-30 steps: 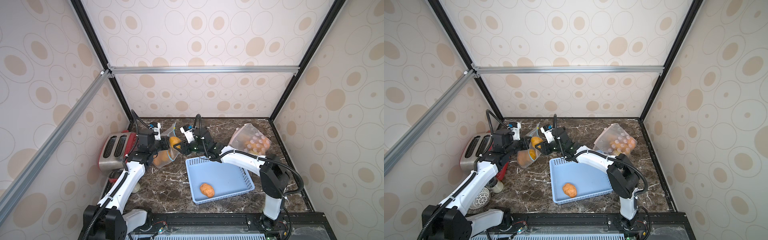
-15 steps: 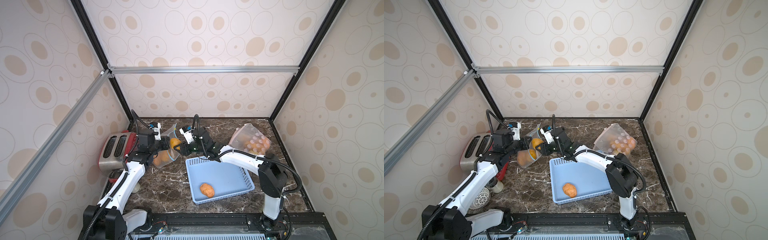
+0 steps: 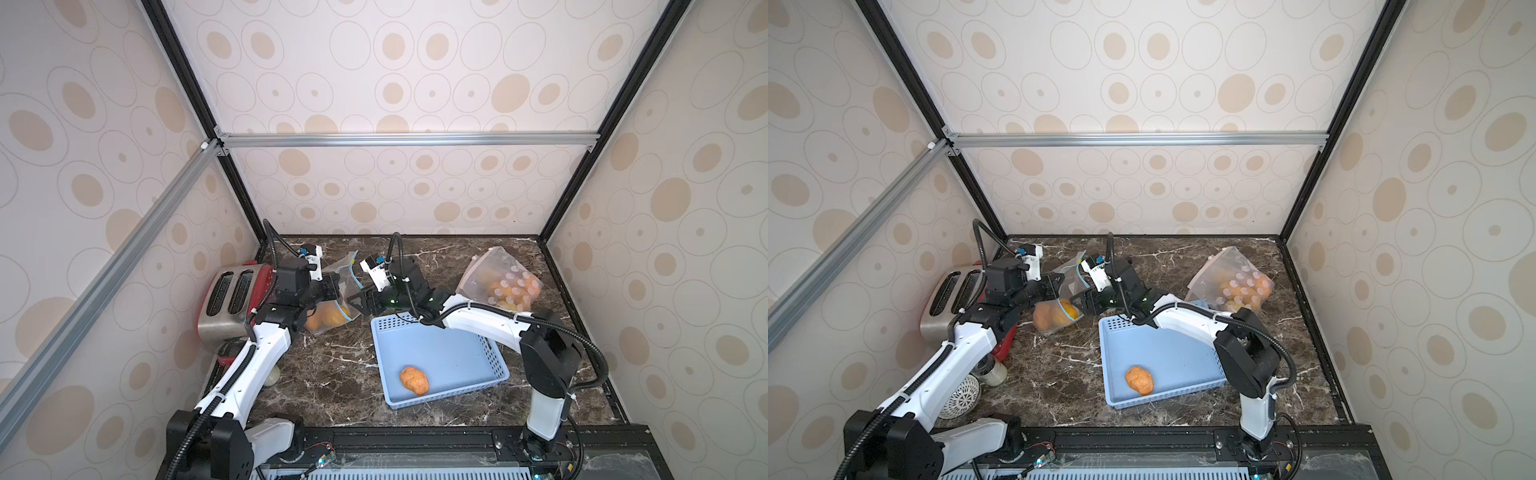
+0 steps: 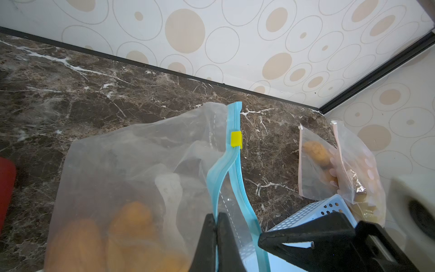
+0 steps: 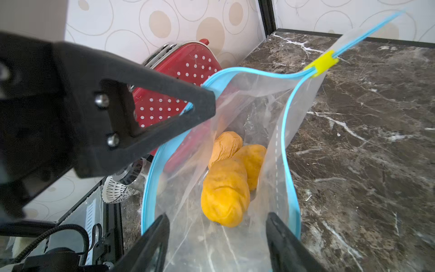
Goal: Put the potatoes into a zipper bag and zip it
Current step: Place the potato into the zipper food storage bag.
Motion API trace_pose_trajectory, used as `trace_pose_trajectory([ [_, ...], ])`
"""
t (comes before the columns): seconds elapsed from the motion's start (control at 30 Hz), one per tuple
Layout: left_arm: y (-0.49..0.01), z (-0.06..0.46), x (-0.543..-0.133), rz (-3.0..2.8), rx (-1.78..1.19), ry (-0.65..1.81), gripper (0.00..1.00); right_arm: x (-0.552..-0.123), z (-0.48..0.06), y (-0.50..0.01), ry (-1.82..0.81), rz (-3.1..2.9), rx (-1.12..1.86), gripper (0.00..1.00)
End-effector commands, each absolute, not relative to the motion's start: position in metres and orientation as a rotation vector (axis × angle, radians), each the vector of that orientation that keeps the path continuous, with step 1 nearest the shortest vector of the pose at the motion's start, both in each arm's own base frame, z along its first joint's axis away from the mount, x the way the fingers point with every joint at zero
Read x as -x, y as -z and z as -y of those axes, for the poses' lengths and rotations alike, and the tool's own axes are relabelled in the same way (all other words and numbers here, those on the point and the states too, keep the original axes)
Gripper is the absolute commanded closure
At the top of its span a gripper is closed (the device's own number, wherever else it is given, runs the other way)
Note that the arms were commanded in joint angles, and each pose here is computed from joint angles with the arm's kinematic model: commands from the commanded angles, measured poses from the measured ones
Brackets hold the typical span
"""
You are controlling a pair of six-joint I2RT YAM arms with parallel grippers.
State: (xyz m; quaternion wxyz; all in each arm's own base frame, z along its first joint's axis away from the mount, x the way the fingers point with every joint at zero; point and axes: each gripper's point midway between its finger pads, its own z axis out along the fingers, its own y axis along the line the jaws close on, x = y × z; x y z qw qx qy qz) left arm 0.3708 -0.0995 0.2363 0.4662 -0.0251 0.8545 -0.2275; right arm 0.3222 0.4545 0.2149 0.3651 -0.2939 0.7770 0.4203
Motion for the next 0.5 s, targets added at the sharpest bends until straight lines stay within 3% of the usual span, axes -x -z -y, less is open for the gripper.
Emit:
trace_pose_trajectory([
  [0.0,-0.253,0.1,-0.372,-2.049,0.04,0.564,1.0,-0.314,-0.45,-0.257,-1.104,-1.854,0.76,0.34],
  [0.47,-0.25,0.1,-0.372,-2.059,0.037,0.561,1.0,-0.302,-0.365,-0.326,-0.846,-1.8,0.619,0.31],
])
